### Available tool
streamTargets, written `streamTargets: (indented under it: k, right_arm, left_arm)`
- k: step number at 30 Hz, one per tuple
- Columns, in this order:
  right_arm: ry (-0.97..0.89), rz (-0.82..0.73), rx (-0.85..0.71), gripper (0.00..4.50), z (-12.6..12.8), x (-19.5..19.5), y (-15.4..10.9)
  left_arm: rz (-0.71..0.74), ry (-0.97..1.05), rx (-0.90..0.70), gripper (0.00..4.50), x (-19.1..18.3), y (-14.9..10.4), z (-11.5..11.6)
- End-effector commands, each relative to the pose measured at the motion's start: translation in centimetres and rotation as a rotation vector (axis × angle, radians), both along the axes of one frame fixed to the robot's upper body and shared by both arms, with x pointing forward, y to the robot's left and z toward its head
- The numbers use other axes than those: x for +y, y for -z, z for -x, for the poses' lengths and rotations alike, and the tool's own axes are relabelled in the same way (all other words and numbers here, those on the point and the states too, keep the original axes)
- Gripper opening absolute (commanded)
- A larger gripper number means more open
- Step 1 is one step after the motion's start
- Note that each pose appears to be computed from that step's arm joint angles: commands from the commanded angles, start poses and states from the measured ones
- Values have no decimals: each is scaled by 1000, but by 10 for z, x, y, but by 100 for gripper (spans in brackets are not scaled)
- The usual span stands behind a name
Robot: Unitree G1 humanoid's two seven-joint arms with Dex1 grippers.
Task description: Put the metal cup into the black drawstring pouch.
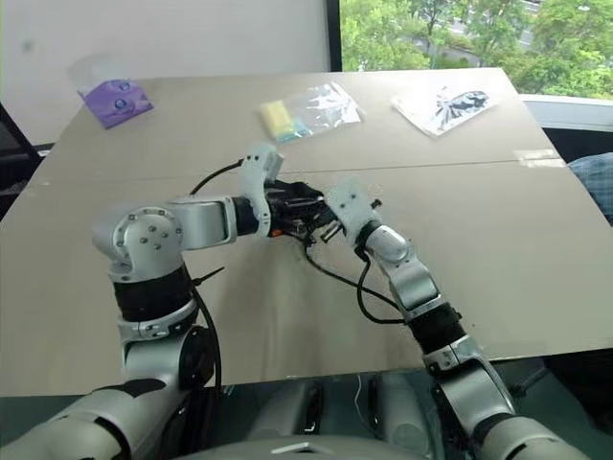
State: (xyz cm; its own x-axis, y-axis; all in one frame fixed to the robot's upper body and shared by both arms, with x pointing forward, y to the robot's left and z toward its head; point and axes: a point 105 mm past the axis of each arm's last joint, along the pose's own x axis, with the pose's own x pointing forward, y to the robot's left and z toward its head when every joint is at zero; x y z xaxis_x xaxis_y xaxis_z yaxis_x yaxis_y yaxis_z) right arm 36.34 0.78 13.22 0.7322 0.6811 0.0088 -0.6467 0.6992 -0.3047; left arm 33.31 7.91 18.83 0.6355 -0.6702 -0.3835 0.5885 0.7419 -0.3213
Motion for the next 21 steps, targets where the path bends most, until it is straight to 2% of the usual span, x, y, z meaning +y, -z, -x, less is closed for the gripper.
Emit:
streamTargets:
  k: [1,2,3,4,7,8,10,12,14,16,18,19,21]
  right_arm:
    - [19,-384,213,7,-7,3,-24]
    - [37,-503,289,7,-12,-2,-28]
    - [57,-524,298,7,-17,-6,-30]
    - [47,-436,238,7,-17,-4,-29]
    - [-35,-18,-70,7,-5,13,-23]
    - [-80,76,-162,7,2,20,-21]
    - [-128,143,-224,7,8,27,-16]
    - [-78,27,-137,7,0,23,-19]
    - [5,-258,69,7,-13,14,-29]
    - [-28,-519,250,7,-15,11,-42]
    - [-88,-700,359,7,-13,9,-55]
    - [-114,-732,382,7,-10,8,-58]
    - [-136,-677,360,7,-6,9,-56]
  left_arm:
    - [42,86,-53,0,-16,-17,8]
    - [43,89,-54,0,-17,-17,8]
    - [48,96,-56,0,-18,-17,10]
    - [54,103,-59,0,-20,-17,11]
    - [78,92,-64,0,-24,-22,8]
    - [91,86,-64,0,-26,-24,6]
    - [115,94,-63,0,-29,-27,6]
    - [118,103,-68,0,-30,-29,6]
    - [121,111,-70,0,-31,-30,7]
    - [148,109,-62,0,-30,-29,7]
    - [146,86,-51,0,-24,-25,6]
    - [162,76,-41,0,-21,-23,5]
    - [176,58,-33,0,-18,-21,4]
